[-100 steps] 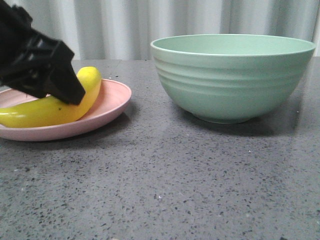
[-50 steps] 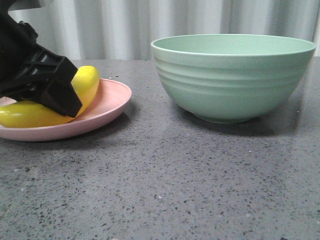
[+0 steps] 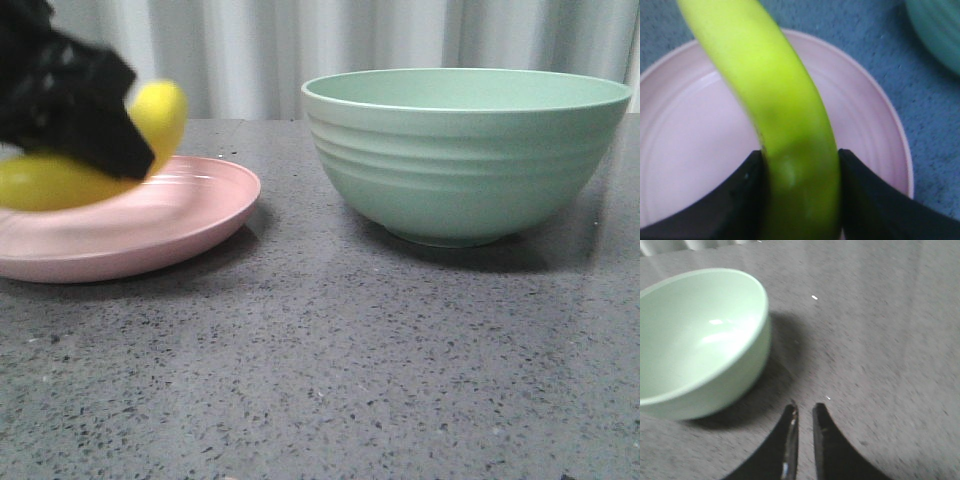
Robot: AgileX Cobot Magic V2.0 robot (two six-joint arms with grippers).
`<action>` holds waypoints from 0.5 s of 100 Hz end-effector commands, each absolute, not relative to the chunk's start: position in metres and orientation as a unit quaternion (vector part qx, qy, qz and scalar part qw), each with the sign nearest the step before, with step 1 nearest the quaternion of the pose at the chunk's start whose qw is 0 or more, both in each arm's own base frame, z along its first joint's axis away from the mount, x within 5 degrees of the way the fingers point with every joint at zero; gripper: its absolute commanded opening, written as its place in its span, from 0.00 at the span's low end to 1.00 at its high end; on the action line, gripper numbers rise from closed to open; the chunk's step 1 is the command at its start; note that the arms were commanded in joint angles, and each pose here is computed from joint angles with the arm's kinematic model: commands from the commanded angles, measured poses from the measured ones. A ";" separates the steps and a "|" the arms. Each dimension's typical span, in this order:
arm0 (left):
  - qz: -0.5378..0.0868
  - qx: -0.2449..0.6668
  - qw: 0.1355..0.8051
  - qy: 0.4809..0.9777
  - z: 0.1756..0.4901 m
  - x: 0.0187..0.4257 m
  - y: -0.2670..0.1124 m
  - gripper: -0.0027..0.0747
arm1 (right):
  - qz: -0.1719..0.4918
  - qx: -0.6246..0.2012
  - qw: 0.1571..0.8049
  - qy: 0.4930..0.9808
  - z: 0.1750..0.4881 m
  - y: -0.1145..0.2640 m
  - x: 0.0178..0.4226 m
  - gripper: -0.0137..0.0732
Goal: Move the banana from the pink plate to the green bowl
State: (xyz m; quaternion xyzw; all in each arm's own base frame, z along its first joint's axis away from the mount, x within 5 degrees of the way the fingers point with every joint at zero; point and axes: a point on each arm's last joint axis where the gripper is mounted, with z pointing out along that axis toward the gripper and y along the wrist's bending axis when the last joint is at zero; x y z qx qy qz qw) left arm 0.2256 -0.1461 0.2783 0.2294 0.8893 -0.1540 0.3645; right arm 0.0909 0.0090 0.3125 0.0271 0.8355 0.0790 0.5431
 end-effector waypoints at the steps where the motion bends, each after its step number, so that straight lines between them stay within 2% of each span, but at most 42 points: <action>1: -0.183 0.235 0.440 0.847 0.320 0.218 -0.150 0.26 | 0.093 0.007 0.572 0.815 0.348 0.013 0.103 0.30; 10: -0.202 0.258 0.453 0.829 0.336 0.205 -0.158 0.26 | 0.129 -0.009 0.559 0.819 0.366 0.021 0.113 0.40; 24: -0.234 0.298 0.455 0.806 0.348 0.186 -0.179 0.26 | 0.206 -0.023 0.544 0.813 0.385 0.040 0.135 0.50; 50: -0.278 0.343 0.437 0.784 0.350 0.159 -0.204 0.26 | 0.318 -0.019 0.518 0.793 0.391 0.083 0.180 0.65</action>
